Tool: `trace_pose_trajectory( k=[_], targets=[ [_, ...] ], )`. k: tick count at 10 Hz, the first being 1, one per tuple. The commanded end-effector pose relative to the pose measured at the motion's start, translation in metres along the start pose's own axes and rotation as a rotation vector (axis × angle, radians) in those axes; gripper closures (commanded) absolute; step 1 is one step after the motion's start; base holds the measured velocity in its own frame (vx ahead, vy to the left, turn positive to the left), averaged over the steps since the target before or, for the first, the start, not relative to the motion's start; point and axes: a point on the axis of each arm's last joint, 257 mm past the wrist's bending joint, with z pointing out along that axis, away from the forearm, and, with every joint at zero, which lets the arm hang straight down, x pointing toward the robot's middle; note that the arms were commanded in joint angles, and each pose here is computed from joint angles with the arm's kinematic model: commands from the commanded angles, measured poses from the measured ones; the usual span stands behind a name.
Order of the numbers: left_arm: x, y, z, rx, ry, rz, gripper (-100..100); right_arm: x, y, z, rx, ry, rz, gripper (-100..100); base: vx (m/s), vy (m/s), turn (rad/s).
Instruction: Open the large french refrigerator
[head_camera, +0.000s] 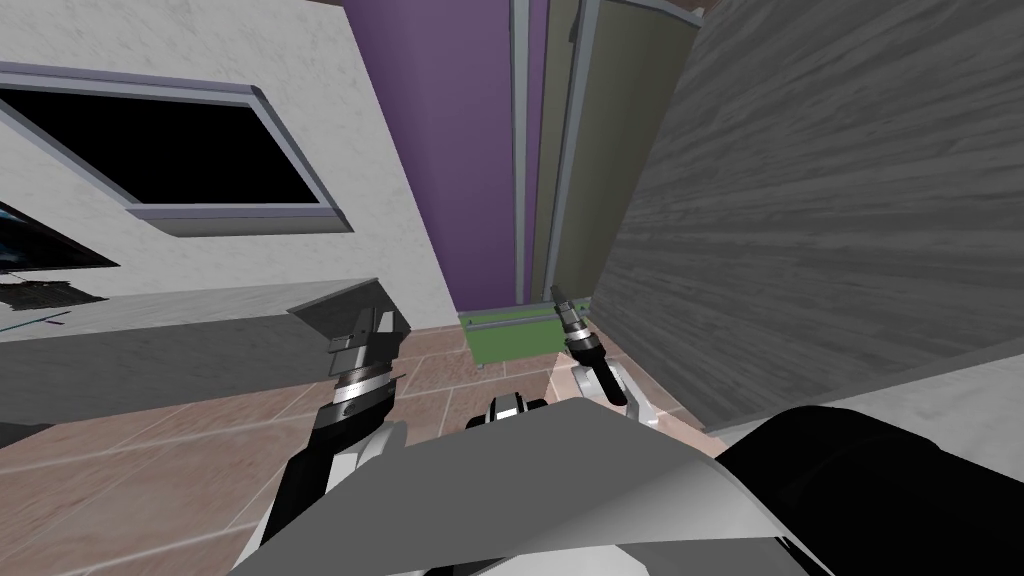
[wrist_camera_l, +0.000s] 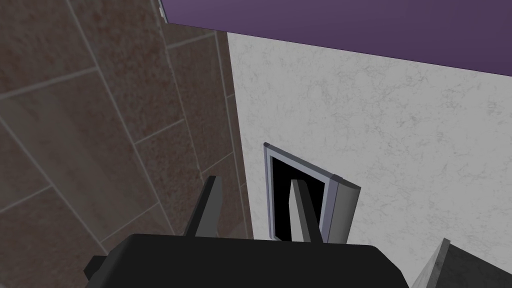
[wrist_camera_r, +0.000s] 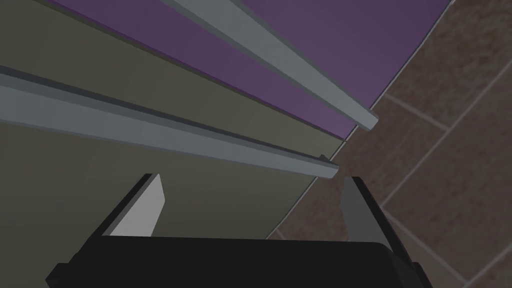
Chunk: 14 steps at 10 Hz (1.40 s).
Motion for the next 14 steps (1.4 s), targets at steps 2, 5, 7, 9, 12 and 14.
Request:
trace_pose_trajectory(
  k=[2, 5, 7, 9, 12, 14],
  targets=[
    [0.0, 0.0, 0.0, 0.0, 0.0, 0.0, 0, 0.029, -0.028, -0.003, 0.067, 0.097, -0.187, -100, 0.058, 0.033, 0.031],
    [0.0, 0.0, 0.0, 0.0, 0.0, 0.0, 0, 0.045, -0.047, -0.006, 0.103, 0.158, -0.31, -100, 0.038, 0.025, 0.021],
    [0.0, 0.0, 0.0, 0.0, 0.0, 0.0, 0, 0.053, -0.057, -0.008, 0.121, 0.189, -0.371, -100, 0.043, 0.025, 0.023],
    [0.0, 0.0, 0.0, 0.0, 0.0, 0.0, 0, 0.067, -0.078, -0.013, 0.158, 0.25, -0.488, -100, 0.038, 0.023, 0.028],
    [0.0, 0.0, 0.0, 0.0, 0.0, 0.0, 0, 0.079, -0.1, -0.02, 0.189, 0.316, -0.618, -100, 0.043, 0.027, 0.024],
    [0.0, 0.0, 0.0, 0.0, 0.0, 0.0, 0, 0.086, -0.111, -0.024, 0.201, 0.353, -0.698, -100, 0.036, 0.017, 0.016]
  ],
)
